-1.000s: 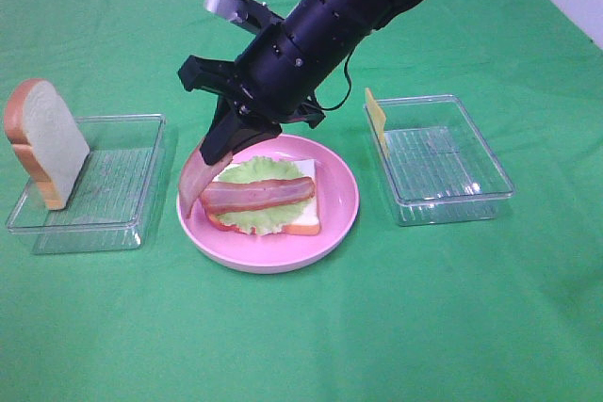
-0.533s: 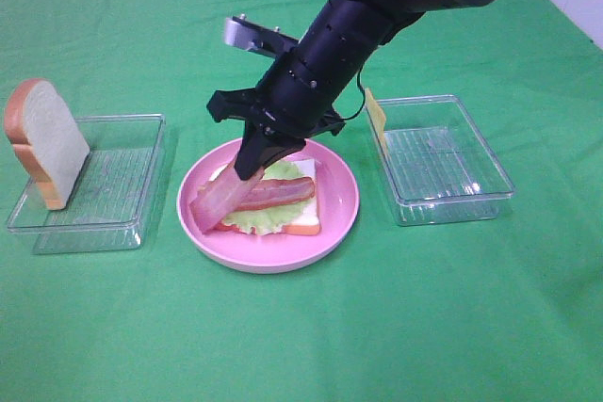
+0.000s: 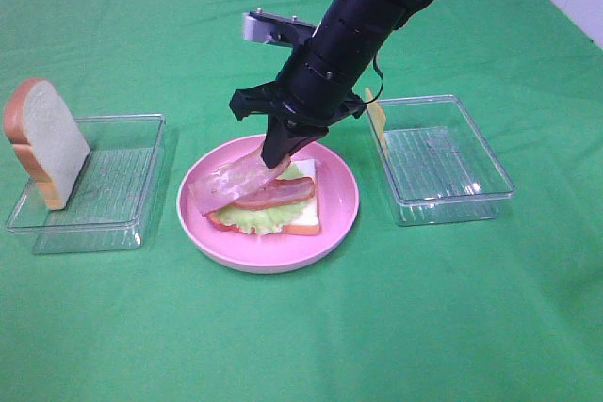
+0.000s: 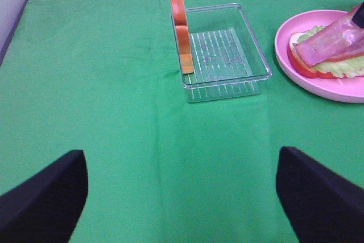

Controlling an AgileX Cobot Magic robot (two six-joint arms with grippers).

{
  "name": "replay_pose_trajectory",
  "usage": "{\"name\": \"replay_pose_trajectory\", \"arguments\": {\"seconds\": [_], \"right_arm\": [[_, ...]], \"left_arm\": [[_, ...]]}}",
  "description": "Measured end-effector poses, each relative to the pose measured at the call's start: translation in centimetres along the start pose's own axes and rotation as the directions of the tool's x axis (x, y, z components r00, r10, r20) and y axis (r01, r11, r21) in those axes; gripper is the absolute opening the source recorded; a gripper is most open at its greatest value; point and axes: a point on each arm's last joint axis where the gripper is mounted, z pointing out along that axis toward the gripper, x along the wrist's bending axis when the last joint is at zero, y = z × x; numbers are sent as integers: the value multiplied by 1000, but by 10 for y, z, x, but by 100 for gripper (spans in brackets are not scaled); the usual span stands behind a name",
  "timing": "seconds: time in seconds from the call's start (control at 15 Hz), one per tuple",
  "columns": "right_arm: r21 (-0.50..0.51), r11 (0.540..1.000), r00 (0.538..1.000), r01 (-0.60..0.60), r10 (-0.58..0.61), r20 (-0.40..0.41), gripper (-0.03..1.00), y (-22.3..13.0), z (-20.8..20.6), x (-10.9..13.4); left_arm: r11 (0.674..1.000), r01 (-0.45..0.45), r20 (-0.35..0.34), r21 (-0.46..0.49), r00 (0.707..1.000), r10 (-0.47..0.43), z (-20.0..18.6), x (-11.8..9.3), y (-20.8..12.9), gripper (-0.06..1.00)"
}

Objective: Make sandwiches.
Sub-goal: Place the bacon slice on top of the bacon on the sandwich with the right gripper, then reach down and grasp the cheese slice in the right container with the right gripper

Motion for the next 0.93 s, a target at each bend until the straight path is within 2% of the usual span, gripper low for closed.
{"name": "replay_pose_trajectory", "arguments": {"seconds": [0.07, 0.2, 0.27, 0.33, 0.47, 0.6, 0.73, 0.93], "right_arm": [[2, 1000, 1000, 1, -1, 6, 8, 0, 0, -1], [5, 1000, 1000, -1, 1, 19, 22, -1, 0, -2], [7, 1000, 1000, 1, -1, 24, 39, -1, 0, -2], [8, 1000, 1000, 2, -2, 26, 46, -1, 0, -2], [3, 1000, 1000, 5, -5, 27, 69, -1, -3, -1], [-20, 999, 999, 25, -24, 32, 85, 0, -20, 5], [-52, 998, 999, 30, -28, 34, 90, 1, -37, 12], [-95, 993, 993, -68, 77, 95, 92, -1, -64, 16]], "left_arm": [[1000, 0, 0, 0, 1000, 0, 0, 0, 0, 83], [1000, 0, 0, 0, 1000, 0, 0, 0, 0, 83], [1000, 0, 0, 0, 1000, 0, 0, 0, 0, 83], [1000, 0, 0, 0, 1000, 0, 0, 0, 0, 83], [1000, 0, 0, 0, 1000, 0, 0, 0, 0, 83], [1000, 0, 0, 0, 1000, 0, 0, 0, 0, 83], [1000, 0, 0, 0, 1000, 0, 0, 0, 0, 83], [1000, 0, 0, 0, 1000, 0, 0, 0, 0, 83]]}}
